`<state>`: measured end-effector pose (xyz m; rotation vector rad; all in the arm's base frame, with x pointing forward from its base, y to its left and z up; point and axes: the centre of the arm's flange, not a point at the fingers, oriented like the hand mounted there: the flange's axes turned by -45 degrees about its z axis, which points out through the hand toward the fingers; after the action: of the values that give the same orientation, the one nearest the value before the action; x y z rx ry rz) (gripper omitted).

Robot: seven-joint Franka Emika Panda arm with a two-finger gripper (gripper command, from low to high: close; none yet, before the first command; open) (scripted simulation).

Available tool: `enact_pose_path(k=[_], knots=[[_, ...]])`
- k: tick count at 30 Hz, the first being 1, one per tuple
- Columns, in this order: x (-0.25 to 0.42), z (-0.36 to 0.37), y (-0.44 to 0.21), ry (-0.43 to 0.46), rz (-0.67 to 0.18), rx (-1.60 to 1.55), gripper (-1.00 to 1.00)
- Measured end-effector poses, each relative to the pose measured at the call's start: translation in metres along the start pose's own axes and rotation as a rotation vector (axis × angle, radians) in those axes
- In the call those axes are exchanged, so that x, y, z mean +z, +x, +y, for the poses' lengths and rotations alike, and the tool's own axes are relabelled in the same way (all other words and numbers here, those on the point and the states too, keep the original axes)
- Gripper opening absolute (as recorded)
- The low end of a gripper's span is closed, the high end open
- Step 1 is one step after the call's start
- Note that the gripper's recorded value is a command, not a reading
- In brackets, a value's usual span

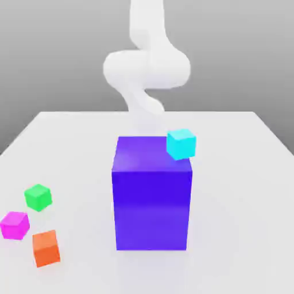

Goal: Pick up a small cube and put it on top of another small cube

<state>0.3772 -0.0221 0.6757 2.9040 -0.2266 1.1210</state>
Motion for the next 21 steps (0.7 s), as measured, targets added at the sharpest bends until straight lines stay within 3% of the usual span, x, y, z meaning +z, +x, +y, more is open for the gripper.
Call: enact_pose_path(k=[10,21], knots=[[0.175,0.122,-0.045,-0.272,-0.224,0.473,0.0],[0.295,0.275,-0.192,-0.5,-0.425,1.049,0.0]])
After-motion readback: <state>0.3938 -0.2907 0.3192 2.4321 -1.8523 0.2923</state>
